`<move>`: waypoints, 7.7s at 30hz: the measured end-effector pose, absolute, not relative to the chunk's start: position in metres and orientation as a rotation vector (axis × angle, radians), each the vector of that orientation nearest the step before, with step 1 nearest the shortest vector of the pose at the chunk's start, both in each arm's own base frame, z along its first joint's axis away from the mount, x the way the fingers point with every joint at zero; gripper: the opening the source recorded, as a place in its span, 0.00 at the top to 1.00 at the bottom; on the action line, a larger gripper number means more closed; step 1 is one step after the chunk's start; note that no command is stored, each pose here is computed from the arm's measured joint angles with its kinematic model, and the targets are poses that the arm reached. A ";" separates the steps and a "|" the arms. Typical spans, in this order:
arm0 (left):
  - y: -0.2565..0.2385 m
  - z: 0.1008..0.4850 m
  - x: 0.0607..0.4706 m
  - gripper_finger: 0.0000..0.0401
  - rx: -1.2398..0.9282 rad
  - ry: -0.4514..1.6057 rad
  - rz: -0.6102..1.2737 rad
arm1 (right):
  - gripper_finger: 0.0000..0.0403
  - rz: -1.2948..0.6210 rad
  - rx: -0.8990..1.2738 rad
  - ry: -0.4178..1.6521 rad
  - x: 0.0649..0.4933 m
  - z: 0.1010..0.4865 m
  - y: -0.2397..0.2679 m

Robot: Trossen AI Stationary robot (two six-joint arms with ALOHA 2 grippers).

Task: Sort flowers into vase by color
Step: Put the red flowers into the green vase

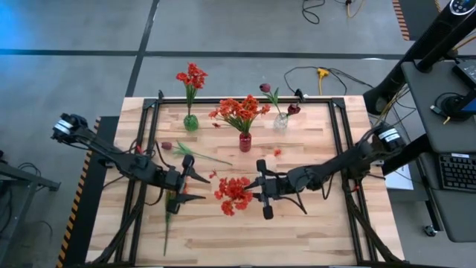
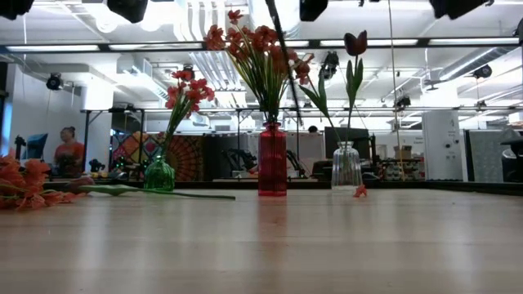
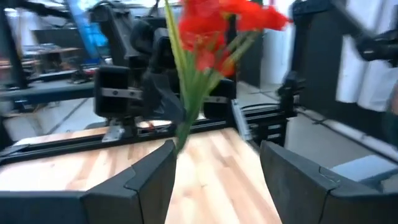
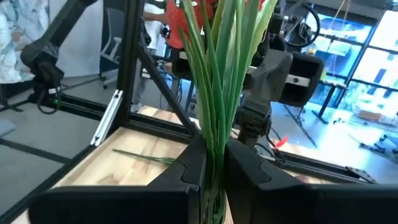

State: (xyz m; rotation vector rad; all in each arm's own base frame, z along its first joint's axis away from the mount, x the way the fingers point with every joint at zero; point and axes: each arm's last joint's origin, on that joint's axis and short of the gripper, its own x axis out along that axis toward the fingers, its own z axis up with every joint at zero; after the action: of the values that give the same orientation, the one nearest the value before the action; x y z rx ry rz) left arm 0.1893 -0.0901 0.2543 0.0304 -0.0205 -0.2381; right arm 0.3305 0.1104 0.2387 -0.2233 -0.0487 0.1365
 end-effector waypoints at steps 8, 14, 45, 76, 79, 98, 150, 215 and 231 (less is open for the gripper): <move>-0.095 0.256 0.212 0.46 0.090 0.032 -0.065 | 0.92 0.223 -0.216 -0.156 0.342 0.236 0.093; -0.093 0.259 0.225 0.46 0.104 0.014 -0.031 | 0.92 0.216 -0.227 -0.175 0.344 0.240 0.080; -0.104 0.273 0.284 0.34 0.238 -0.014 -0.026 | 0.92 0.140 -0.294 -0.107 0.349 0.234 0.072; -0.097 0.268 0.287 0.99 0.251 0.008 0.011 | 0.64 0.044 -0.224 -0.067 0.347 0.235 0.069; -0.095 0.270 0.285 0.99 0.250 0.018 0.065 | 0.58 0.015 -0.226 -0.046 0.345 0.238 0.068; -0.070 0.303 0.240 0.99 0.268 0.117 0.337 | 0.49 -0.125 -0.223 0.092 0.322 0.262 0.058; 0.073 0.307 0.143 0.99 0.075 0.189 0.730 | 0.49 -0.168 -0.164 0.182 0.323 0.253 0.043; 0.066 0.304 0.123 0.99 0.067 0.191 0.697 | 0.49 -0.145 -0.251 0.335 0.321 0.233 0.042; 0.071 0.312 0.131 0.99 0.144 0.125 0.728 | 0.49 -0.150 -0.233 0.285 0.314 0.249 0.041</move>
State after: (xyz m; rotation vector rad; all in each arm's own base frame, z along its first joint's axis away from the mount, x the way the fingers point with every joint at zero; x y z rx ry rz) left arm 0.1308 0.0708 0.3116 0.1442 0.1247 0.7281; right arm 0.3138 0.0406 0.2494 -0.2335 0.2851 -0.1505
